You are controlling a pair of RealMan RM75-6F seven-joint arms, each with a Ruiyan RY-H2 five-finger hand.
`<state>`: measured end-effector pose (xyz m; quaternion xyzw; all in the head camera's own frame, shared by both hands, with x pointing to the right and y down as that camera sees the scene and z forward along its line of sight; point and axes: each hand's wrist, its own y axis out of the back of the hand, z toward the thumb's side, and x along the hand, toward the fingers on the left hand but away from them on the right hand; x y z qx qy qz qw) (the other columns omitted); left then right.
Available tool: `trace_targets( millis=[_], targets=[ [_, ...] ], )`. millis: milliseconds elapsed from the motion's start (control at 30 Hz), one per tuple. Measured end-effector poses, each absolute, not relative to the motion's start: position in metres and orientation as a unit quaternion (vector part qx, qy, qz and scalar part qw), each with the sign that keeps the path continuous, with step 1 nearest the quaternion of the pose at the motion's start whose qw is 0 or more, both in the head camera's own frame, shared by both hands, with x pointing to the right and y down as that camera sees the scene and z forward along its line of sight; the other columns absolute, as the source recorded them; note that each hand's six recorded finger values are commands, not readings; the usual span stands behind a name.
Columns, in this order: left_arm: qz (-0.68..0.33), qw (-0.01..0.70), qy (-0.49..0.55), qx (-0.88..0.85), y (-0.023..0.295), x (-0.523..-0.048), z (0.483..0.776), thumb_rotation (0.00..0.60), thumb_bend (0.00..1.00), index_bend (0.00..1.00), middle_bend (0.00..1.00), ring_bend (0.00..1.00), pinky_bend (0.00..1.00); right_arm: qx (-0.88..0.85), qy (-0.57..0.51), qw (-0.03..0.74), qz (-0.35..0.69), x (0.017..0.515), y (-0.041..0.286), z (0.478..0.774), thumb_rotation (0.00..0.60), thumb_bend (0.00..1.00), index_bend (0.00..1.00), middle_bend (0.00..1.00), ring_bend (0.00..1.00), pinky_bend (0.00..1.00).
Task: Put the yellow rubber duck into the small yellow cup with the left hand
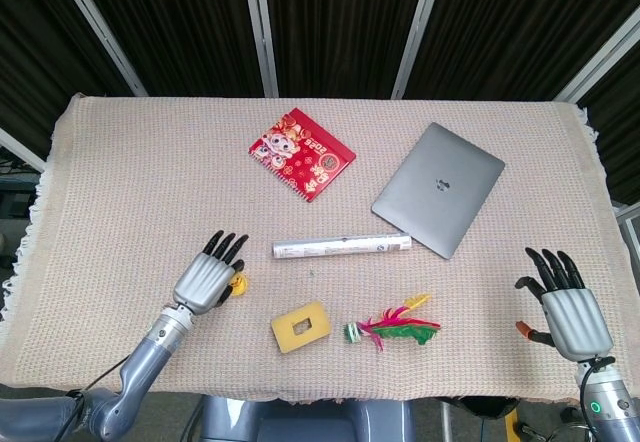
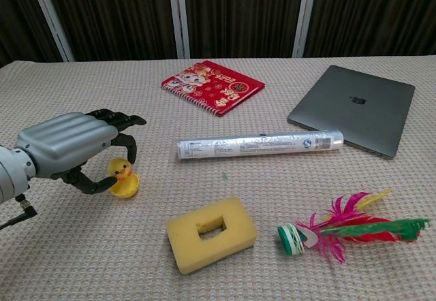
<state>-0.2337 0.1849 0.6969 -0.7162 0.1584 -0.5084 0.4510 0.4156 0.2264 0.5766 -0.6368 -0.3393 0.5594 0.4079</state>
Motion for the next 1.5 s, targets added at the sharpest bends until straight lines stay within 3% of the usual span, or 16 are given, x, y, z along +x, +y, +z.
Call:
trace_targets(
  millis=[700,1000,1500],
  targets=[
    [-0.511,0.445,0.152,-0.719,0.19,-0.224,0.708,0.6,0.44,0.43,0.0,0.0,0.04,-0.638,-0.339,0.408,0.558,0.415,0.227,0.576,0.6,0.0,0.39,0.06,0.0,0.0],
    [-0.504,0.442,0.155,-0.725,0.19,-0.223,0.704,0.6,0.26,0.36,0.0,0.0,0.04,-0.638,-0.338,0.409,0.558,0.415,0.227,0.576,0.6,0.0,0.39,0.06,0.0,0.0],
    [-0.497,0.44,0.149,-0.733,0.192,-0.222,0.701,0.6,0.23,0.35,0.0,0.0,0.03,-0.639,-0.339,0.409,0.557,0.415,0.227,0.576,0.6,0.0,0.39,0.06,0.0,0.0]
  ],
)
